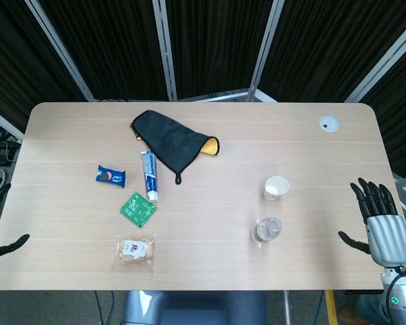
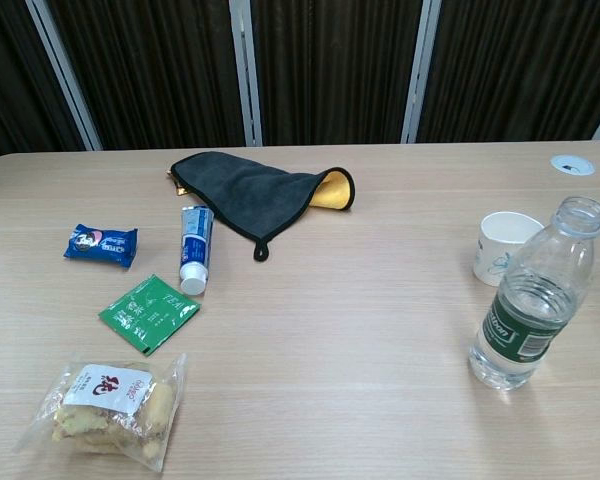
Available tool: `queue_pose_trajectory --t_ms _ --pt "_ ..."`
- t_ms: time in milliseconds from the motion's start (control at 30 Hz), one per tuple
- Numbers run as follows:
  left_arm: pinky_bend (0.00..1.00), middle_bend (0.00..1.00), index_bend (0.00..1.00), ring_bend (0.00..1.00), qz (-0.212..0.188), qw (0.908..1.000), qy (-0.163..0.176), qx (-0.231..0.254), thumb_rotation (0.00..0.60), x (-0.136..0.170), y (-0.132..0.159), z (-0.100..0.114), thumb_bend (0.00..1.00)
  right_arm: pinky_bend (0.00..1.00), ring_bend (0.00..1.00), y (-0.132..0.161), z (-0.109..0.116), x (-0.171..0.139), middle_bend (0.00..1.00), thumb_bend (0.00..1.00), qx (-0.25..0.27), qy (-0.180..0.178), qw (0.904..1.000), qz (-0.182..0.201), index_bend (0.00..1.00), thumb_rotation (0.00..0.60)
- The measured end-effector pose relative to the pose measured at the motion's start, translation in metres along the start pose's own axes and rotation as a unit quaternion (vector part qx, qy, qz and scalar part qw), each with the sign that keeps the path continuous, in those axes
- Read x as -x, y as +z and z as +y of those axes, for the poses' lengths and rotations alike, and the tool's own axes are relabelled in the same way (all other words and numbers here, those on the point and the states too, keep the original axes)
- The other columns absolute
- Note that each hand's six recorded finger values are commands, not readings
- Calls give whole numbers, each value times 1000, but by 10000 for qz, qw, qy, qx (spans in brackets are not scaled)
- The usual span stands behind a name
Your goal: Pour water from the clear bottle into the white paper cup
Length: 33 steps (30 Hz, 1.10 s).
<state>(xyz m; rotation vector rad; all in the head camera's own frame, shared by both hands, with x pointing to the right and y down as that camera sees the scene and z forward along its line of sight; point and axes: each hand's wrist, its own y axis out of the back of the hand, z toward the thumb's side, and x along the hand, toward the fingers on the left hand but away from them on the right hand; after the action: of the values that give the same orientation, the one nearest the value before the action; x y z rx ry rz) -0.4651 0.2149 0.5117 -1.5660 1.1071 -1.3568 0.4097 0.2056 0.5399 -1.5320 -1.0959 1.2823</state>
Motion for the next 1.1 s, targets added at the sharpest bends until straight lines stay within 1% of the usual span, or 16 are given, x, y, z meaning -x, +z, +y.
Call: queue_pose_trajectory --t_ms 133,233,333,467,567,667,767,867,900,967,1067,1100 --pt "0 0 0 0 -8 10000 -11 -17 600 0 0 -1 0 0 0 0 0 0 0 0 97 35 9999 15 0 600" --pt "0 0 0 0 -12 10000 43 -41 600 0 1 1 0 0 0 -1 -2 0 0 0 316 165 9994 29 0 600" --pt "0 0 0 0 -28 9999 82 -55 600 0 2 1 0 0 0 -3 -5 -1 0 0 717 402 9966 21 0 600" --pt "0 0 0 0 -37 10000 33 -67 600 -1 2 -2 0 0 0 -13 -15 -1 0 0 1353 881 9869 -59 0 600" --pt "0 0 0 0 -8 9999 -3 -100 600 -2 2 -4 0 0 0 -24 -27 -1 0 0 1883 1312 9732 -168 0 600" --pt "0 0 0 0 17 9999 -9 -133 600 -2 3 -6 0 0 0 -37 -40 -1 0 0 2417 1700 9548 -326 0 600" --pt "0 0 0 0 25 9997 23 -222 600 -2 5 -7 0 0 0 -51 -55 -1 0 0 2937 2092 9316 -453 0 600" --pt "0 0 0 0 30 9995 37 -318 600 -2 8 -10 0 0 0 -59 -68 1 0 0 3267 2399 9127 -509 0 600" --pt "0 0 0 0 34 9994 32 -335 600 -2 9 -12 0 0 0 -61 -74 2 0 0 3390 2519 9050 -519 0 600" --pt "0 0 0 0 52 9993 5 -377 600 -3 9 -15 0 0 0 -61 -85 6 0 0 3564 2736 8919 -505 0 600" --pt "0 0 0 0 72 9992 -34 -391 600 -4 9 -18 0 0 0 -50 -102 13 2 0 3659 3108 8765 -346 0 600" --pt "0 0 0 0 75 9992 -39 -398 600 -5 9 -18 0 0 0 -45 -107 14 4 0 3654 3218 8730 -271 0 600"
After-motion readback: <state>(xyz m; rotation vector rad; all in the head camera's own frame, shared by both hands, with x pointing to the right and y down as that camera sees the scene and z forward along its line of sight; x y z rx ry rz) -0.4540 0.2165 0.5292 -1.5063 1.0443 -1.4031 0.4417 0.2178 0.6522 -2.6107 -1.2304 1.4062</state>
